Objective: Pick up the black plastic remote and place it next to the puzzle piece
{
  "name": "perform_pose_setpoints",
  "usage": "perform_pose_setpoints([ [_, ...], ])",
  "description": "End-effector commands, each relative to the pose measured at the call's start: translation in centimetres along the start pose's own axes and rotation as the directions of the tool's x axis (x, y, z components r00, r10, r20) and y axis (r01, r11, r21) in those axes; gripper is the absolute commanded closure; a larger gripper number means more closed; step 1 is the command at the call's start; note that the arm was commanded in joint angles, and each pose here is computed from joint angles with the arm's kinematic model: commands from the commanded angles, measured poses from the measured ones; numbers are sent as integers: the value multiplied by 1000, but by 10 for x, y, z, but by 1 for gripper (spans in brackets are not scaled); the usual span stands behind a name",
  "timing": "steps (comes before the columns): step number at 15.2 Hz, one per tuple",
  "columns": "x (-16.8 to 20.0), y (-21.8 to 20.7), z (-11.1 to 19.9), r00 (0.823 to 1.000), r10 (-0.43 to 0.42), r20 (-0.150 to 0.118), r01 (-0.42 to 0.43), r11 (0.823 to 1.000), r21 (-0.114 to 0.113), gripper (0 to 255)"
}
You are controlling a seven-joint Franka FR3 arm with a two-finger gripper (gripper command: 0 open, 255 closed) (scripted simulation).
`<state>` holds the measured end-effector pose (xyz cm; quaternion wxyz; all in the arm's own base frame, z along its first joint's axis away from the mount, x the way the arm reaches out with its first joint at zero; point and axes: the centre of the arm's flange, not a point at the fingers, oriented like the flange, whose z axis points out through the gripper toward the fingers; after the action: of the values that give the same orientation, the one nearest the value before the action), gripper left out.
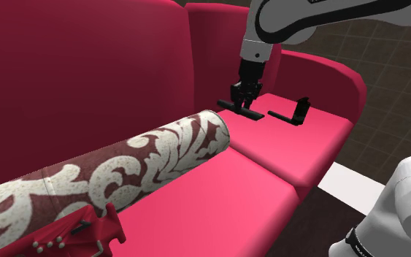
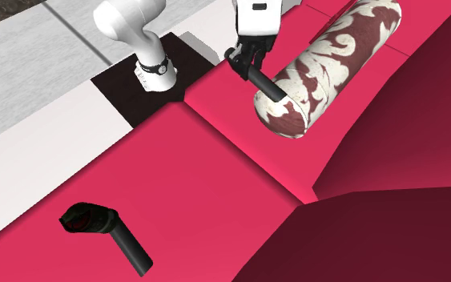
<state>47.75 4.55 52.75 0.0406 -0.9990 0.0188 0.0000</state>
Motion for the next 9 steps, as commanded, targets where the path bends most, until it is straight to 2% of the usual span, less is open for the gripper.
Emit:
perform_pose_setpoints([
  [1,-9,-26,0,1000,1,0,-1,1000,0,255],
  [9,-34,-128,8,1000,1,0,-1,1000,0,255],
])
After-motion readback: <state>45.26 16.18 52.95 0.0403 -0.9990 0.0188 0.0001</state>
